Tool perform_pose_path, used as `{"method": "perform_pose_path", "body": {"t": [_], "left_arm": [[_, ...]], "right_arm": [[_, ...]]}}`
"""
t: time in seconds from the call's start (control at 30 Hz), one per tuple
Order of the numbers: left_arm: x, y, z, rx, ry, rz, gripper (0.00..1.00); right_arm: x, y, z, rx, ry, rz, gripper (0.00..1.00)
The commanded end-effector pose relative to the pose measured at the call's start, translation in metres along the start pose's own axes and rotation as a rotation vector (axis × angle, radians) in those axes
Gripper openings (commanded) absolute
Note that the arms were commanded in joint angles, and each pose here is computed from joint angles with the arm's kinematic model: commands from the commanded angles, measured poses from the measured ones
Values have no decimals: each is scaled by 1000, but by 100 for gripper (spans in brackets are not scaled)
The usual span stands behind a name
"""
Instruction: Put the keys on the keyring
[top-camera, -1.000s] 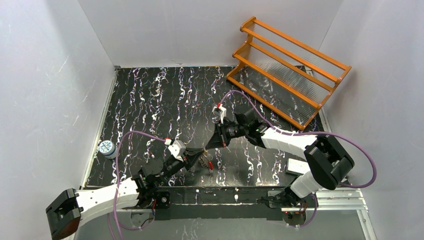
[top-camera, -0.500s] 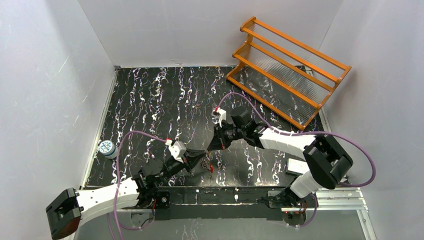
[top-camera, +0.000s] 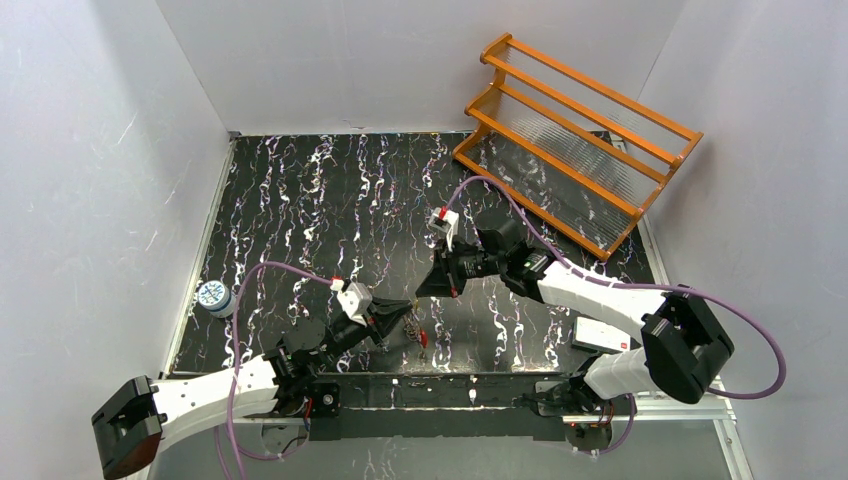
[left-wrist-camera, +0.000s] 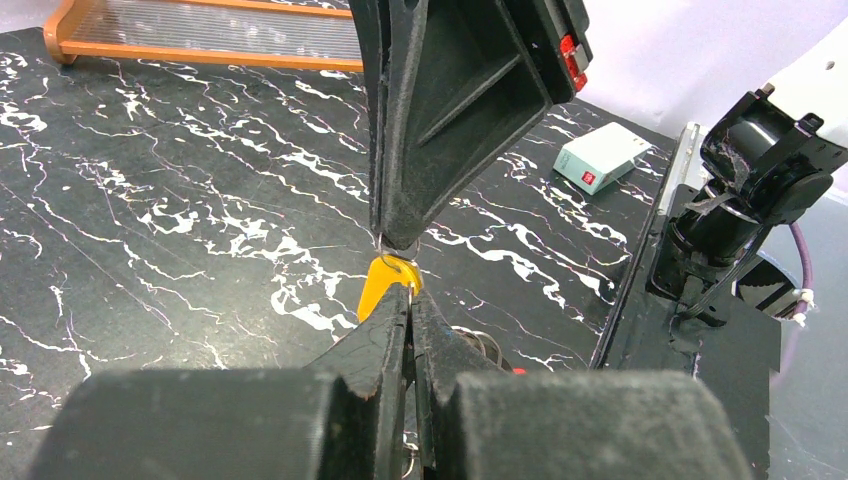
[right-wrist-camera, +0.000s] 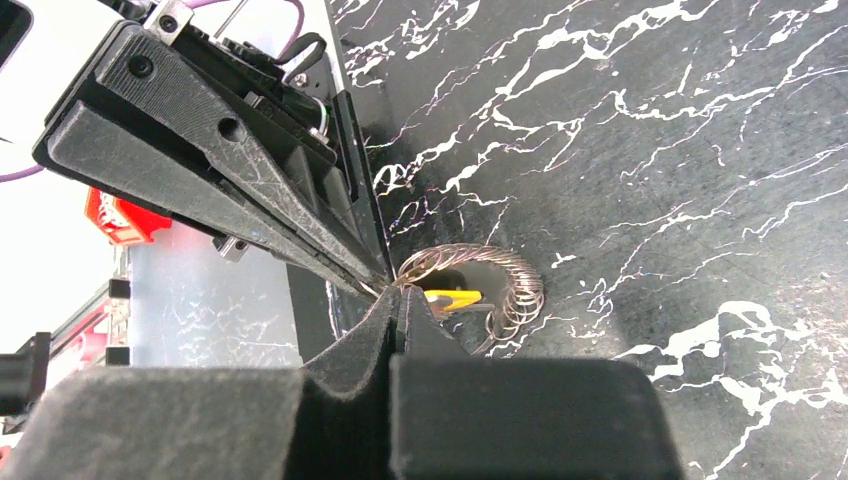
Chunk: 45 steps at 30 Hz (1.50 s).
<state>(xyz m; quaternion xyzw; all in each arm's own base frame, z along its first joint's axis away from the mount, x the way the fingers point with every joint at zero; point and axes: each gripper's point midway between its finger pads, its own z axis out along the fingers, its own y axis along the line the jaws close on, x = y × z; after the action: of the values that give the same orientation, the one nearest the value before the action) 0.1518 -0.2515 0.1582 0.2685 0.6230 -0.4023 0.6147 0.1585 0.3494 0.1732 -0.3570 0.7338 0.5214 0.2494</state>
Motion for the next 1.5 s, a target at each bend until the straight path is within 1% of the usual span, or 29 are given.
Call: {"method": "perform_pose_path", "body": {"t": [0.0,0.13,1.03,1.23,1.47], "left_arm": [[-9,-3,0,13,-43,-6,0],[-9,-2,0,10,-43,-6,0],[-9,-1,0,4,-47,-10,0],[-7,0,0,-3,-44,-13,0],[-6,1,0,-12,-39,-23,0]], "right_arm": [[-10,14,0,-72,-17,-62,1],[-9,16,2,-98,-5,-67,1],[11,23,4,-136,57,-68,1],[4,13,-3,-26,23,-82,1],[10,9,-13,25,13,-87,1]]}}
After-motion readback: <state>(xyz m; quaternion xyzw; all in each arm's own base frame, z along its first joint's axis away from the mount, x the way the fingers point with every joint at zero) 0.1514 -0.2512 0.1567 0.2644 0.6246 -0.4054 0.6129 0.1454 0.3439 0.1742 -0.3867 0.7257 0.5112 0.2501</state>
